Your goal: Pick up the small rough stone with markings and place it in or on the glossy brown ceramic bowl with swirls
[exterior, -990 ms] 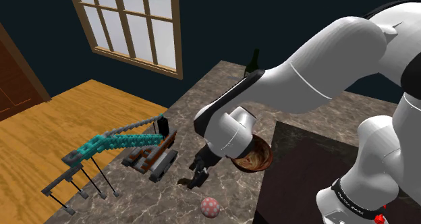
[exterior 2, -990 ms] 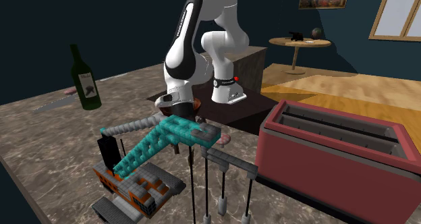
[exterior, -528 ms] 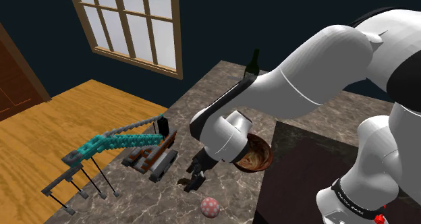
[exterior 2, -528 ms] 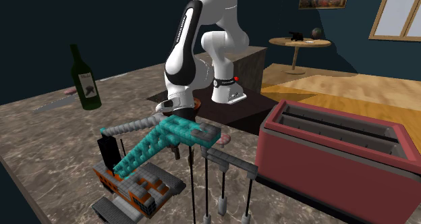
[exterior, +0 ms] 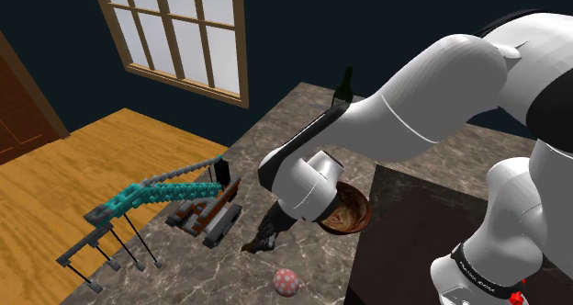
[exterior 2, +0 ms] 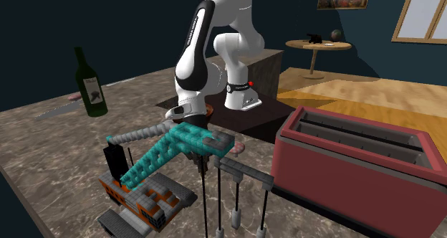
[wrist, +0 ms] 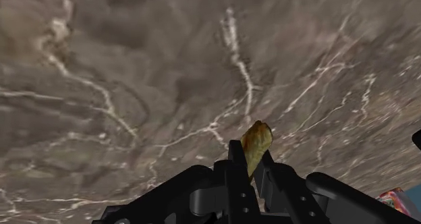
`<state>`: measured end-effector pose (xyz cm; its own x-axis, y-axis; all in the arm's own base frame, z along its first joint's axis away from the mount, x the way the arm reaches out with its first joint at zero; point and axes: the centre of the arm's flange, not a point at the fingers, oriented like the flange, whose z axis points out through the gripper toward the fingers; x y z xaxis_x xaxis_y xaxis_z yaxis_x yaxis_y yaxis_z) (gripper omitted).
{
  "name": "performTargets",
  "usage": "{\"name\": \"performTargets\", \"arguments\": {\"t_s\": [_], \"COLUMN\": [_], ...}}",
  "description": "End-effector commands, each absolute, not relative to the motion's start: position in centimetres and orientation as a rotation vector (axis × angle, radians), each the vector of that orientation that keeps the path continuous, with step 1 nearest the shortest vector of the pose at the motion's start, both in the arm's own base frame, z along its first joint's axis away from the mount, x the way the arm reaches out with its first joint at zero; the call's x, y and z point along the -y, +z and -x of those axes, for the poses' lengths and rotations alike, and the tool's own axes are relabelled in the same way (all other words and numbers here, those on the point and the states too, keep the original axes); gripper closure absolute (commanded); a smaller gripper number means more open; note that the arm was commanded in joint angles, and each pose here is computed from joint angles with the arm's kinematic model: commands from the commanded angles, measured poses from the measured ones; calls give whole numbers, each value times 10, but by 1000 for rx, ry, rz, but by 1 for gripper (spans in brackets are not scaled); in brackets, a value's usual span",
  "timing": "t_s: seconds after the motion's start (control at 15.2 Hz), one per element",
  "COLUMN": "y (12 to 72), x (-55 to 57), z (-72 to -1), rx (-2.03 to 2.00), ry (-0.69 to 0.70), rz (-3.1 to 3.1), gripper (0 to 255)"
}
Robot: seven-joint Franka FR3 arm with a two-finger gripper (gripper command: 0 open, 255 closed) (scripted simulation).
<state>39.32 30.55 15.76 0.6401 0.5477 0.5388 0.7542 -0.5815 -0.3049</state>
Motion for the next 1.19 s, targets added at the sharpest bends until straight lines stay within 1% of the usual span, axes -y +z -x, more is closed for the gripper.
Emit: {"name": "performTargets", "arguments": {"t_s": [0.0,0.26,1.12], "y": [157,158,226], "x": [-306,-306,-306], "z": [-392,-394,-394], "rx": [1017,1017,1017], "ry": [-532,-532,-532], "rz": [2347,2346,2346], "gripper": [255,255,255]}}
